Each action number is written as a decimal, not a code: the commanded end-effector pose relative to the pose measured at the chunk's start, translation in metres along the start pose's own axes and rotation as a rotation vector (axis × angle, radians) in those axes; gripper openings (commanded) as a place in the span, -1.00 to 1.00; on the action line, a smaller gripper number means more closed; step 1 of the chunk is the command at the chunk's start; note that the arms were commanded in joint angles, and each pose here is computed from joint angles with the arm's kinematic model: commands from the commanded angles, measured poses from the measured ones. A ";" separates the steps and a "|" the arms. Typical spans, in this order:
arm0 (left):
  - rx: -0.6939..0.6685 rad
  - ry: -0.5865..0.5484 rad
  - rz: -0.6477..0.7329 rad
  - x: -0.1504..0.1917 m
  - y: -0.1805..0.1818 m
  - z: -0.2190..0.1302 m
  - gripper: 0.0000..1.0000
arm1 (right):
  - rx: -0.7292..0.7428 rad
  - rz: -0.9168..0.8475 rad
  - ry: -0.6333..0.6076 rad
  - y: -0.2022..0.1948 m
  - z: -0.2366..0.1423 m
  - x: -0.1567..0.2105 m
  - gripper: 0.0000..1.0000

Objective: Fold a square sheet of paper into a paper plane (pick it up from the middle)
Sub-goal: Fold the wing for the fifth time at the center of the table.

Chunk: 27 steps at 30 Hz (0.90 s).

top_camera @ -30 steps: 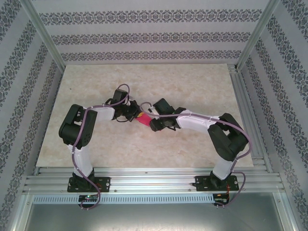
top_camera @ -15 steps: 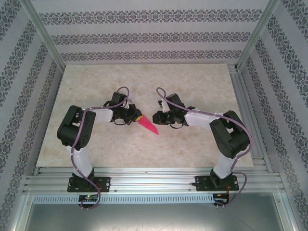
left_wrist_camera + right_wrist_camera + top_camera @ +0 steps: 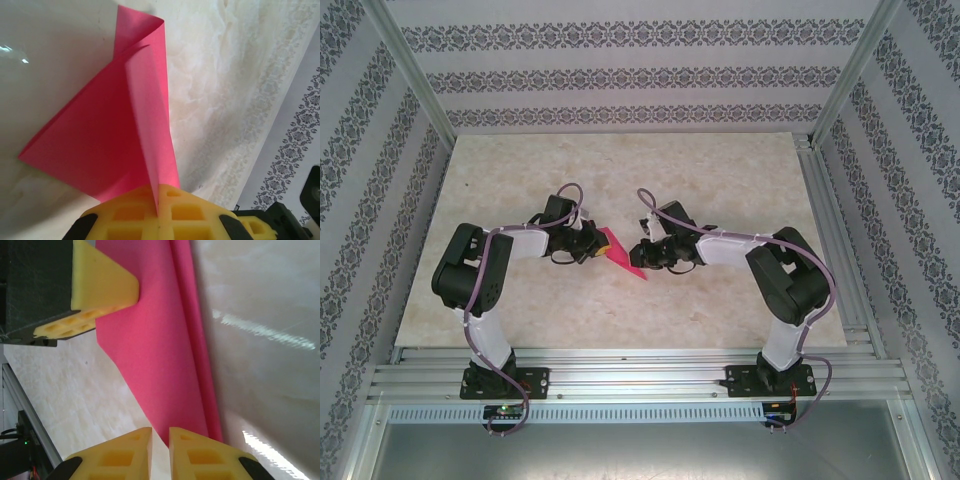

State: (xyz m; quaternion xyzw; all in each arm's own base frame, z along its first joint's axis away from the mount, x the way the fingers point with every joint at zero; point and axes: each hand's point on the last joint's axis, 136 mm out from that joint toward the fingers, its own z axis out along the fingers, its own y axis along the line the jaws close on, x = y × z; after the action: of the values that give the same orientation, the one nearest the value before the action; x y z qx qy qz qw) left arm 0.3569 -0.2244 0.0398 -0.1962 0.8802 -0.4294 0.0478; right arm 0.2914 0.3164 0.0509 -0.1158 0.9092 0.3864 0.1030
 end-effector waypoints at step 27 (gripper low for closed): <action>-0.077 0.023 0.058 -0.017 0.012 0.013 -0.95 | 0.004 0.084 0.044 -0.019 0.010 0.010 -0.64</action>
State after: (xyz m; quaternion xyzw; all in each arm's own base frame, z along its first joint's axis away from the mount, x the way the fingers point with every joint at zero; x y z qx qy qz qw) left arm 0.3667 -0.2267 0.0288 -0.1741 0.8938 -0.4114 0.0385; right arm 0.2886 0.3143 0.0301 -0.0978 0.9148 0.3853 0.0718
